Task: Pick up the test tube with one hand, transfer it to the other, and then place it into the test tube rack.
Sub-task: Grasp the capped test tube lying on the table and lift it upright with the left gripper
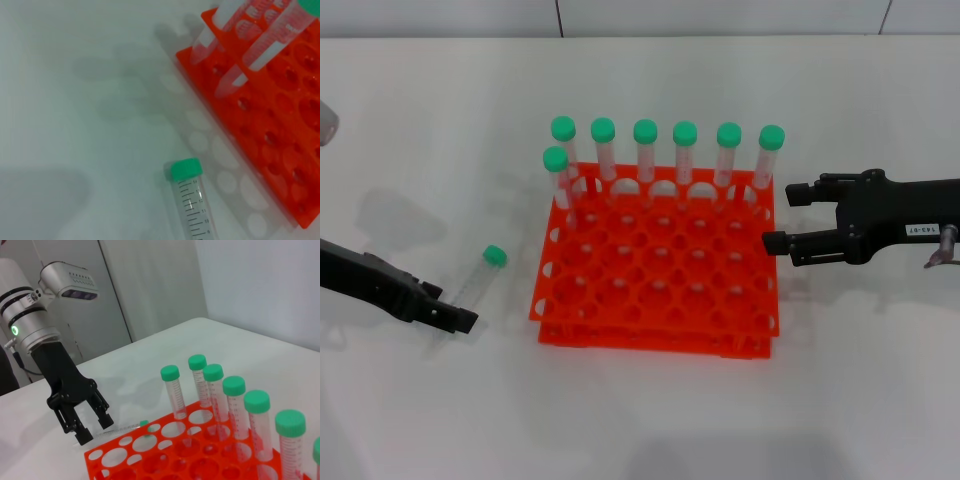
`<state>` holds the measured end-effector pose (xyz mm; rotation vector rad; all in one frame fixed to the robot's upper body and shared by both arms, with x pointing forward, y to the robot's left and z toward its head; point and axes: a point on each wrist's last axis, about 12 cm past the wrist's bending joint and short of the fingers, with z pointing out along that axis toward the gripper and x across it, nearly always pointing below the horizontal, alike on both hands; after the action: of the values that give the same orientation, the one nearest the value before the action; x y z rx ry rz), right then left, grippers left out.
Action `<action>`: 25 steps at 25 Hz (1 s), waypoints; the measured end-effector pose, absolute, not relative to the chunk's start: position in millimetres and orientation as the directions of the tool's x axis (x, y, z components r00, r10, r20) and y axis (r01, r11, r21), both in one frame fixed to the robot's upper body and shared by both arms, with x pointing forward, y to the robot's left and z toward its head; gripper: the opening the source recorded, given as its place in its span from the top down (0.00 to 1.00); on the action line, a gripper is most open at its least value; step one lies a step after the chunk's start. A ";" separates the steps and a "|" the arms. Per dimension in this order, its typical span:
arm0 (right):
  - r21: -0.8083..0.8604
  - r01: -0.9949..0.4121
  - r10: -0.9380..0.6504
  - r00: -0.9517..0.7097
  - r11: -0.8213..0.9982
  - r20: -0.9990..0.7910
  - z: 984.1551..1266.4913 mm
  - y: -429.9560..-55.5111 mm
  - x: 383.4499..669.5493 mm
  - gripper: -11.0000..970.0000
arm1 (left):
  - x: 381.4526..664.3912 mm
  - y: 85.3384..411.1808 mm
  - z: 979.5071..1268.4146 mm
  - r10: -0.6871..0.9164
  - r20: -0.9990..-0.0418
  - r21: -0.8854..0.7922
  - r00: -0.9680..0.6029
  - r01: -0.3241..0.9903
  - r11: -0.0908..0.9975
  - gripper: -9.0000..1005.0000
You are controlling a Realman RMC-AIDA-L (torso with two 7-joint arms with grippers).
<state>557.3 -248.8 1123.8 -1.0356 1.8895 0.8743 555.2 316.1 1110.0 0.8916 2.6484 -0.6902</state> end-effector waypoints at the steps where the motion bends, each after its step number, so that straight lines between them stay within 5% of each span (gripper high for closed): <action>1: 0.191 -0.884 -0.336 -0.351 0.428 -0.874 1123.7 -248.8 557.3 0.16 | 555.1 315.9 1109.8 0.498 -0.385 -0.354 -0.777 0.623 0.698 0.23; 25: 0.179 -0.884 -0.339 -0.343 0.432 -0.876 1123.5 -249.3 558.2 0.16 | 558.6 313.3 1112.3 0.536 -0.363 -0.331 -0.762 0.644 0.690 0.24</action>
<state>558.2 -249.3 1123.5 -1.0372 1.8851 0.8609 558.6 313.3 1112.3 0.9460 2.6635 -0.6548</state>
